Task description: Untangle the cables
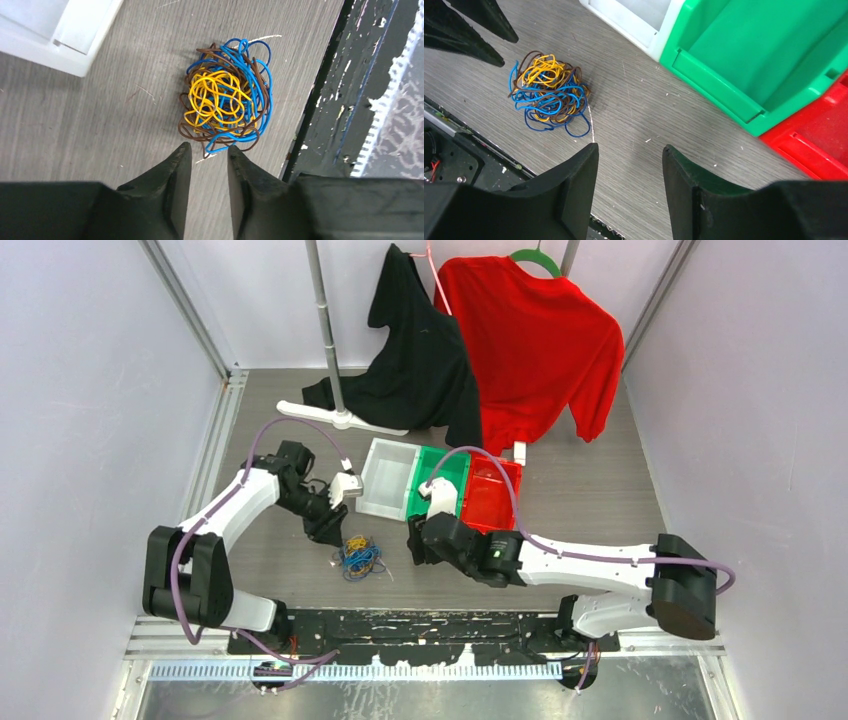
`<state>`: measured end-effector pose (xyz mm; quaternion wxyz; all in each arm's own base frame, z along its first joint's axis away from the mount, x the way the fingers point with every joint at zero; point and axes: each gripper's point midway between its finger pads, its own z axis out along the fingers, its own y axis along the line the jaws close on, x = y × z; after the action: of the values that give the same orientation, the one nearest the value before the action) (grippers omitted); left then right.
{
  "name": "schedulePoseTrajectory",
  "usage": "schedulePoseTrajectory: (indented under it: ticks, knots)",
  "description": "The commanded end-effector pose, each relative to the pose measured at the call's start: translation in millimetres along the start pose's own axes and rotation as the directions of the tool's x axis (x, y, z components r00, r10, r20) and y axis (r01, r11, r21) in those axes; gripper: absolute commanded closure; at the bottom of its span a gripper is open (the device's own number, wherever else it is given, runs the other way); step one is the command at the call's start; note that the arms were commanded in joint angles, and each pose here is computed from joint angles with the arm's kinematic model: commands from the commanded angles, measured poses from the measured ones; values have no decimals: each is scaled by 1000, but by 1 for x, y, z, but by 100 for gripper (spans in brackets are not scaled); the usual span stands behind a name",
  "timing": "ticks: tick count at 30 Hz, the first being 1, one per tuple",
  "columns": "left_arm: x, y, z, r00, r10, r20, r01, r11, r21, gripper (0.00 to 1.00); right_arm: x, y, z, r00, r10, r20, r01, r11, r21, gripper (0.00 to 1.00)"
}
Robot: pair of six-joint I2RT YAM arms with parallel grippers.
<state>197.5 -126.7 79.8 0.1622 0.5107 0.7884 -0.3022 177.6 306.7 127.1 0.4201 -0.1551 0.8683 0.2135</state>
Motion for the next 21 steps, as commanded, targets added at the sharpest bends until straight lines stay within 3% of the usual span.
schedulePoseTrajectory:
  ticks: [1,16,21]
  knots:
    - [-17,4,3,995,71,64,-71,997,-8,71,-26,35,2,996,73,44,-68,992,-103,46]
    - [-3,8,25,997,79,20,-80,996,36,71,-39,48,-1,995,80,57,-70,987,-147,47]
    - [-1,7,27,997,74,12,-74,996,43,85,-40,49,0,994,91,58,-82,985,-149,52]
